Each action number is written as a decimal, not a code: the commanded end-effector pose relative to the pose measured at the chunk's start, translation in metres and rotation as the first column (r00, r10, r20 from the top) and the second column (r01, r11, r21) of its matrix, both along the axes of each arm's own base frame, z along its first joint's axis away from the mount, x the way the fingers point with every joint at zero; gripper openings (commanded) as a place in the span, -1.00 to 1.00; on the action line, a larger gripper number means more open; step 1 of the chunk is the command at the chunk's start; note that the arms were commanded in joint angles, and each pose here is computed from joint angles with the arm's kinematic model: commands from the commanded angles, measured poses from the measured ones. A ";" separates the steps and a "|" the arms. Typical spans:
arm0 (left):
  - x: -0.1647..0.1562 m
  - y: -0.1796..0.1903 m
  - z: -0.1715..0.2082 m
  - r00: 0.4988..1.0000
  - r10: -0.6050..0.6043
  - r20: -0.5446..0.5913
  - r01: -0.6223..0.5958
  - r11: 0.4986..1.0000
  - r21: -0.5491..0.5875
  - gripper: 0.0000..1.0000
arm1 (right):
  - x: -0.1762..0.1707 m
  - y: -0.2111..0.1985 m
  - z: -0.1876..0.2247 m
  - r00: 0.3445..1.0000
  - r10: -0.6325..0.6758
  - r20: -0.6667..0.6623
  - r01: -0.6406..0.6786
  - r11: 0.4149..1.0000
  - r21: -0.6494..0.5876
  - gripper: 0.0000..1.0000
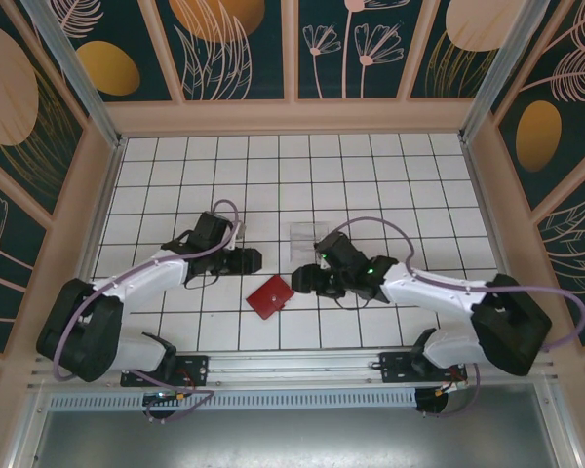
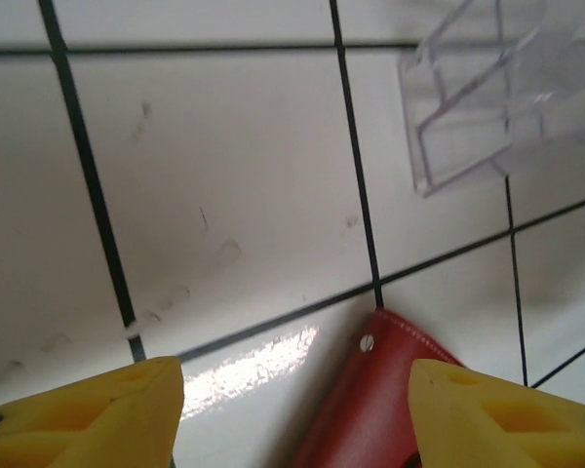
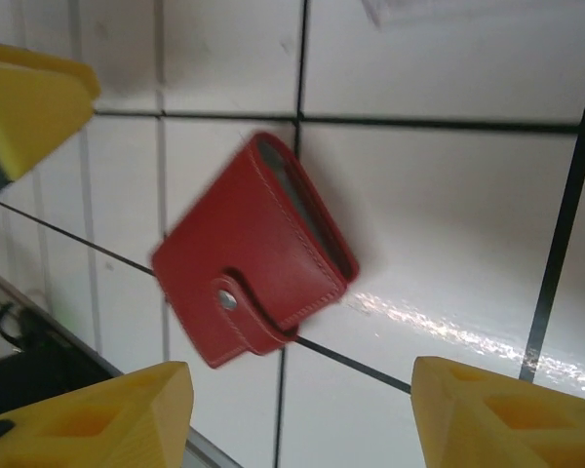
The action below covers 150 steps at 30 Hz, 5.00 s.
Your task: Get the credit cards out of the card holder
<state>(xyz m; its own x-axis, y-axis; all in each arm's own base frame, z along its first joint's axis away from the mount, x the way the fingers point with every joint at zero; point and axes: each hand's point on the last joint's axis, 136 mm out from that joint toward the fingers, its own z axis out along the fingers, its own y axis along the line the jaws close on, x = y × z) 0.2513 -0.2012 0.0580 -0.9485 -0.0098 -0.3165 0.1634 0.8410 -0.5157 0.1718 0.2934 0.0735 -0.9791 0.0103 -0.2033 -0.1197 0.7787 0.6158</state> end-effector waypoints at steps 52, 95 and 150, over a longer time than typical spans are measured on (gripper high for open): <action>-0.024 0.050 -0.029 0.936 0.308 -0.172 -0.315 0.949 -0.012 -0.15 | -0.011 0.068 -0.044 0.867 0.497 0.030 -0.363 0.672 -0.645 -0.31; -0.054 -0.007 -0.014 0.916 0.215 -0.340 -0.308 0.918 -0.249 -0.69 | 0.021 0.080 -0.032 0.624 0.726 0.289 -0.515 0.661 -0.546 -0.73; -0.050 -0.011 -0.047 0.883 0.244 -0.401 -0.338 0.923 -0.183 -0.81 | 0.022 0.033 0.016 0.985 -0.161 0.068 0.173 0.958 -0.227 0.32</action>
